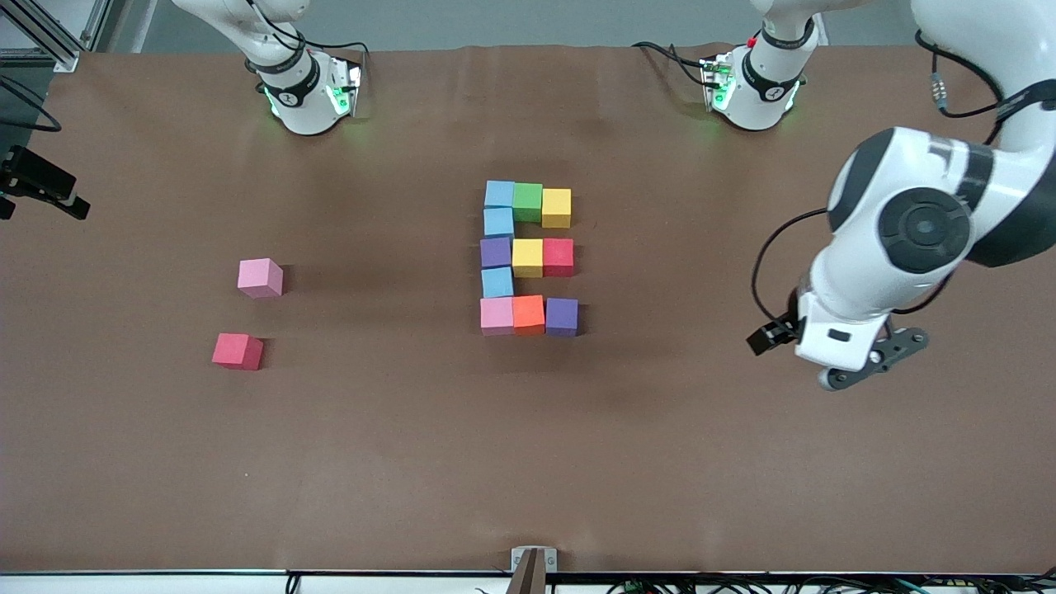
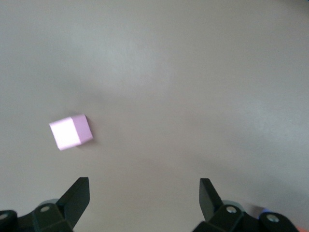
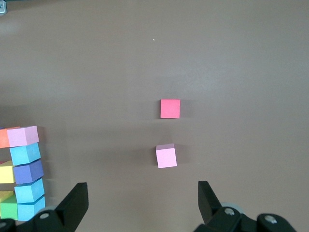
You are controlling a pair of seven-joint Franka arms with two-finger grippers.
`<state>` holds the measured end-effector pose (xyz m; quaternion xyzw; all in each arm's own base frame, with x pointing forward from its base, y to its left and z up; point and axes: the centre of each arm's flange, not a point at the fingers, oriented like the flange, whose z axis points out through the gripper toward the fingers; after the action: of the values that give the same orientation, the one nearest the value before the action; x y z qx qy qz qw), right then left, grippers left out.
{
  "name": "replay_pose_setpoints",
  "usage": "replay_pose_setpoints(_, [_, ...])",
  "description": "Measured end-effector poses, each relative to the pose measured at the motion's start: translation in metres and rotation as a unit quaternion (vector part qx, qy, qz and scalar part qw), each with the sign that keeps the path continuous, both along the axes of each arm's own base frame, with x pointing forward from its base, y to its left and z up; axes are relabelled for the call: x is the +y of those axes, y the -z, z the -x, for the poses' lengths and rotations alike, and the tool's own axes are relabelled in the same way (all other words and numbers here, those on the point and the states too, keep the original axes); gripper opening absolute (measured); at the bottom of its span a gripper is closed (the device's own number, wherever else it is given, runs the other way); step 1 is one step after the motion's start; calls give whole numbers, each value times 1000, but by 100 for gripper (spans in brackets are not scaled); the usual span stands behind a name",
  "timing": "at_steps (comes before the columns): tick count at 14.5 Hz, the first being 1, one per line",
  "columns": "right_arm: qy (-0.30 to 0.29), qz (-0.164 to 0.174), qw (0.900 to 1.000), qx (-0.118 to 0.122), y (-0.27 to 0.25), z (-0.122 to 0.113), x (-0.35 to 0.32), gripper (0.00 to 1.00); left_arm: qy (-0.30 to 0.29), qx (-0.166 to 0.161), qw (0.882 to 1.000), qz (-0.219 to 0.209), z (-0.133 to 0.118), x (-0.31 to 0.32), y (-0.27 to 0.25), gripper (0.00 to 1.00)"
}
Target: Arrange 11 blocks into digit 3
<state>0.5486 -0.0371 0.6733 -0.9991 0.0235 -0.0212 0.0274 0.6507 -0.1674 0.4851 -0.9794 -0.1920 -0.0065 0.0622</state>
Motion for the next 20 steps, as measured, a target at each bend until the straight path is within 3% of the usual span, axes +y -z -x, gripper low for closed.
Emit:
replay_pose_setpoints(5, [0, 0, 1000, 0, 0, 0, 0, 100, 93, -3, 995, -29, 14, 35, -52, 100])
replay_pose_setpoints(10, [1, 1, 1000, -1, -1, 0, -1, 100, 153, 26, 988, 13, 57, 92, -108, 100])
replay_pose_setpoints(16, [1, 1, 1000, -4, -3, 0, -1, 100, 170, 21, 984, 36, 120, 100, -135, 100])
replay_pose_setpoints(20, [1, 1, 1000, -6, -3, 0, -1, 100, 174, 14, 983, 55, 142, 93, -143, 100])
